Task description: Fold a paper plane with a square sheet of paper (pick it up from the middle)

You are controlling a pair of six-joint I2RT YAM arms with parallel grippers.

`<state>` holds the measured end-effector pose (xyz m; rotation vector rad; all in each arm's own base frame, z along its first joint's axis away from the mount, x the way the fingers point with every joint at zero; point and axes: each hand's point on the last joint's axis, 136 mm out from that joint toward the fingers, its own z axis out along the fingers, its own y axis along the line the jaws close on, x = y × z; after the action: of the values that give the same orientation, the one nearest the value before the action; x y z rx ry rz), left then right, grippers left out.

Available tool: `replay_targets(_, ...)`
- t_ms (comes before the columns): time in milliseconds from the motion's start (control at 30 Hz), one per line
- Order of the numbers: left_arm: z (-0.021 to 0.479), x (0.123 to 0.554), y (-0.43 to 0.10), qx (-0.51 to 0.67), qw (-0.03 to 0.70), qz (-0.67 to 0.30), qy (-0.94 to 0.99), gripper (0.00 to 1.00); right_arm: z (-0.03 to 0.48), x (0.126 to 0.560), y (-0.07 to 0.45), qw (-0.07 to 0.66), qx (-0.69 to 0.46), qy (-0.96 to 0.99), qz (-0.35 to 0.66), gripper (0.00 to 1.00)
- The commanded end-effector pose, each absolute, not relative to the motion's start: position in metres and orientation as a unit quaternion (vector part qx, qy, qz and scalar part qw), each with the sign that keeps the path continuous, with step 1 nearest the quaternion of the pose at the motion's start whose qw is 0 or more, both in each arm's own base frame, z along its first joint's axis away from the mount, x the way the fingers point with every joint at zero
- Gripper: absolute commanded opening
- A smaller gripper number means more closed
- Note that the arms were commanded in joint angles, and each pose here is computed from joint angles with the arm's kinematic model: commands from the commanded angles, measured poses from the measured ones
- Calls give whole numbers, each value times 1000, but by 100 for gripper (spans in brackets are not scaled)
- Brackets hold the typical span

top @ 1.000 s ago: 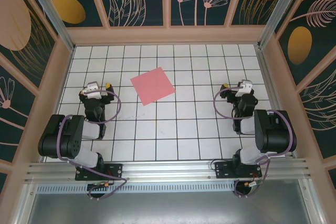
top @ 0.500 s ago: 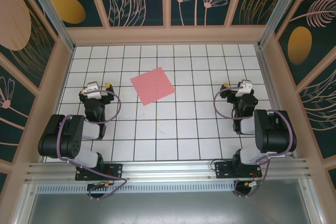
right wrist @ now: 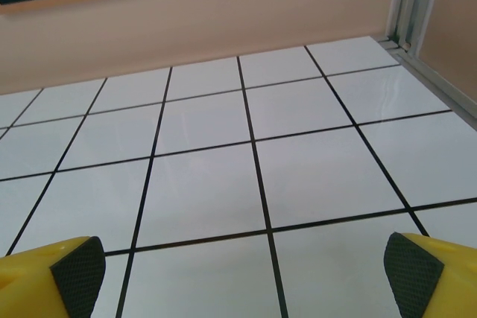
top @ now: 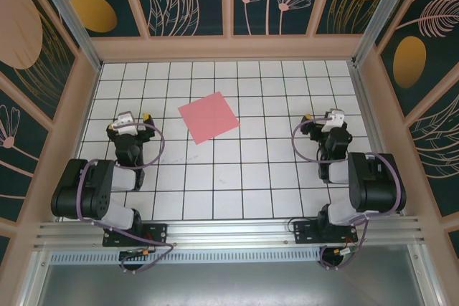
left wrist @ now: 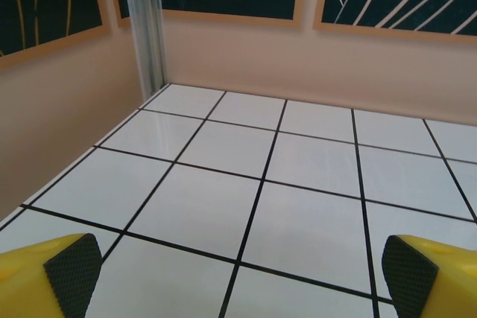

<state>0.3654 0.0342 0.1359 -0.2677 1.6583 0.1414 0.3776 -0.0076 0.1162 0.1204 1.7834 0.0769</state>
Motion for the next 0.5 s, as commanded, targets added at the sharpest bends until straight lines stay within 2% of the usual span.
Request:
replay_targets(0, 159, 367, 49, -166, 664, 75, 725, 98, 146, 389, -9, 620, 70, 781, 21, 99)
replay_targets(133, 178, 364, 53, -209, 648, 53, 730, 99, 153, 395, -4, 556, 140, 817, 58, 99)
replay_targets(267, 198, 362, 47, -235, 623, 15, 746, 99, 150, 405, 27, 486, 169, 849, 124, 99)
replay_targets(467, 225, 355, 37, -263, 586, -32, 766, 98, 129, 420, 131, 395, 84, 901, 157, 99)
